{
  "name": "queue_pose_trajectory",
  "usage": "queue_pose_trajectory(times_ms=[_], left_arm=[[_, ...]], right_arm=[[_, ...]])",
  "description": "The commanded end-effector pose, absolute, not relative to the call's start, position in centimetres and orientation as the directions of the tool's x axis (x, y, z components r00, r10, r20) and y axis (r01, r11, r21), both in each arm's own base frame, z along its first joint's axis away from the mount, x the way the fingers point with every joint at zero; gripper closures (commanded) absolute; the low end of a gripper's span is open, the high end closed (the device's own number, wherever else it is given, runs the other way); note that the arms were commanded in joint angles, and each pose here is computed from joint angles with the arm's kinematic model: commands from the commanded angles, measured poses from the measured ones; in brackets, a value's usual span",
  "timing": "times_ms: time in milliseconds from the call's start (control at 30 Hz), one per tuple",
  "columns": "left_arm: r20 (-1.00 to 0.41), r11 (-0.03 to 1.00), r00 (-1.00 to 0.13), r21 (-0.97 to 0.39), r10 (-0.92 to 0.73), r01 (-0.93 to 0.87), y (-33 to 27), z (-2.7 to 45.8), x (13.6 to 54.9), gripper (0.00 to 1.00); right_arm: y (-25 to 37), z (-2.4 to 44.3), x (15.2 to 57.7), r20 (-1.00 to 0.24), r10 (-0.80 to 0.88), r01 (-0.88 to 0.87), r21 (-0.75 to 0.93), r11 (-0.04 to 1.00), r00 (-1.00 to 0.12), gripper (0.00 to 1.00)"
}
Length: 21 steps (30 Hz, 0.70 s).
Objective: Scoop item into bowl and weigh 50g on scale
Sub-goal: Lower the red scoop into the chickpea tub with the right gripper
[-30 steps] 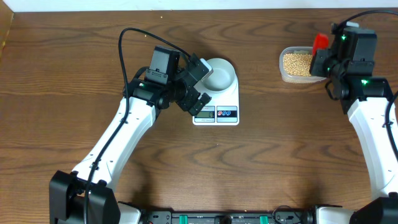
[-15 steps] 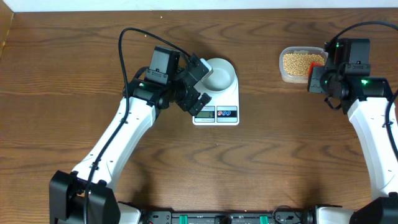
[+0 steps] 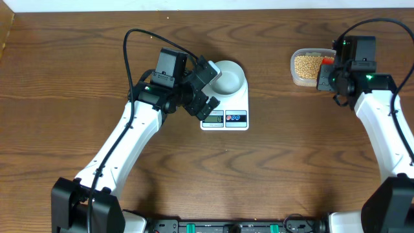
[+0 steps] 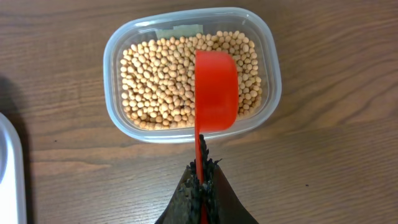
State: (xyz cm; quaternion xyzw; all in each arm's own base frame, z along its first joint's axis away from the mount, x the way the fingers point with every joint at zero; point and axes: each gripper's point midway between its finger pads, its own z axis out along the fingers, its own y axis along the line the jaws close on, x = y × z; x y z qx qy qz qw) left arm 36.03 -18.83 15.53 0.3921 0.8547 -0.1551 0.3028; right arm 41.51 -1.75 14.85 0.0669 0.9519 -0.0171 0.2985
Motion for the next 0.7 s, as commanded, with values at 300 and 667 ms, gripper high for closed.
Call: queue_pose_trajectory(times_ms=[300, 667], left_arm=[[-0.657, 0.630, -0.482, -0.013, 0.580, 0.777, -18.82, 16.33, 35.80, 0.02], [-0.657, 0.630, -0.481, -0.013, 0.581, 0.777, -18.82, 16.33, 35.80, 0.02]], right_arm=[[-1.73, 16.11, 42.67, -0.616, 0.106, 0.130, 0.005, 0.991, -0.781, 0.99], [-2.26, 16.28, 42.80, -0.624, 0.083, 0.130, -0.030, 0.991, -0.777, 0.98]])
